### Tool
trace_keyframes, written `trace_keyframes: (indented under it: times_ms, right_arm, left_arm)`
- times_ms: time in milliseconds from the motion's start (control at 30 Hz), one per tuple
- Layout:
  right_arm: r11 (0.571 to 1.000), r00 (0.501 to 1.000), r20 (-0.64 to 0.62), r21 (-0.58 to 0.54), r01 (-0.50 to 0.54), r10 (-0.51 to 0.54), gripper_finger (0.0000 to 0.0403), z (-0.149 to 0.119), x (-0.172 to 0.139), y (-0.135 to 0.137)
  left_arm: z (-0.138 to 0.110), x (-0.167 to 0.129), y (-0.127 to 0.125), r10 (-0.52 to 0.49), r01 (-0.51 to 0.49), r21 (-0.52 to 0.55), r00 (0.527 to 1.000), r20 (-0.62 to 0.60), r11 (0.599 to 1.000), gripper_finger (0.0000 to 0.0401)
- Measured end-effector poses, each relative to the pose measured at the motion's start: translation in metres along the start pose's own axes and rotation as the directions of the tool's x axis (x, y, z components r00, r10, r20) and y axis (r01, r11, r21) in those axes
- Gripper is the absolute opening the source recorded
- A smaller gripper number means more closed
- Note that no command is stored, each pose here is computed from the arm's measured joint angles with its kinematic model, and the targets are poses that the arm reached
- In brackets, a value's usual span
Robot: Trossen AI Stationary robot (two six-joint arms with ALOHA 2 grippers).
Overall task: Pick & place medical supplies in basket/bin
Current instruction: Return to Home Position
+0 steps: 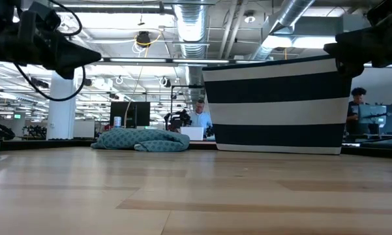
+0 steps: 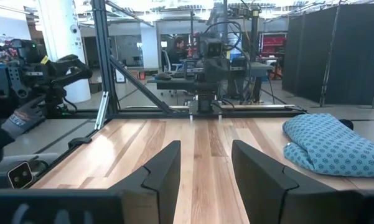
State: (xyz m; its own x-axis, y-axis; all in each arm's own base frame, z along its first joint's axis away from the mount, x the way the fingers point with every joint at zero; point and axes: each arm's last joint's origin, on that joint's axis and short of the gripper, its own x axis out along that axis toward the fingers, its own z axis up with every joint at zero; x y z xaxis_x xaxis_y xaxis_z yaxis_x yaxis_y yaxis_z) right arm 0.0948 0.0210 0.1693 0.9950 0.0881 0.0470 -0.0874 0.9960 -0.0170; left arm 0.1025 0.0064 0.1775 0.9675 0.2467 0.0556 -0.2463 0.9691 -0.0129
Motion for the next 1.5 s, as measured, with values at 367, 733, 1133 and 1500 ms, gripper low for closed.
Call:
trace_keyframes:
  times_ms: [367, 733, 1133, 1500]
  right_arm:
    - [1.000, 1.000, -0.001, 0.000, 0.000, 0.000, 0.0137, -0.0001, 0.0000, 0.0000]
    - [1.000, 1.000, -0.001, 0.000, 0.000, 0.000, 0.0137, -0.0001, 0.0000, 0.0000]
    - [1.000, 1.000, -0.001, 0.000, 0.000, 0.000, 0.0135, -0.0001, 0.0000, 0.0000]
    - [1.000, 1.000, -0.001, 0.000, 0.000, 0.000, 0.0137, -0.0001, 0.0000, 0.0000]
  left_arm:
    - [-0.0028, -0.0071, 0.0003, -0.056, 0.056, 0.030, 0.998, -0.024, 0.998, 0.0000]
    - [-0.0040, -0.0077, -0.0022, -0.145, 0.147, 0.086, 0.989, -0.036, 0.985, 0.0000]
    - [-0.0043, -0.0076, -0.0022, -0.142, 0.145, 0.086, 0.989, -0.037, 0.986, 0.0000]
    - [-0.0044, -0.0076, -0.0021, -0.141, 0.144, 0.086, 0.989, -0.038, 0.986, 0.0000]
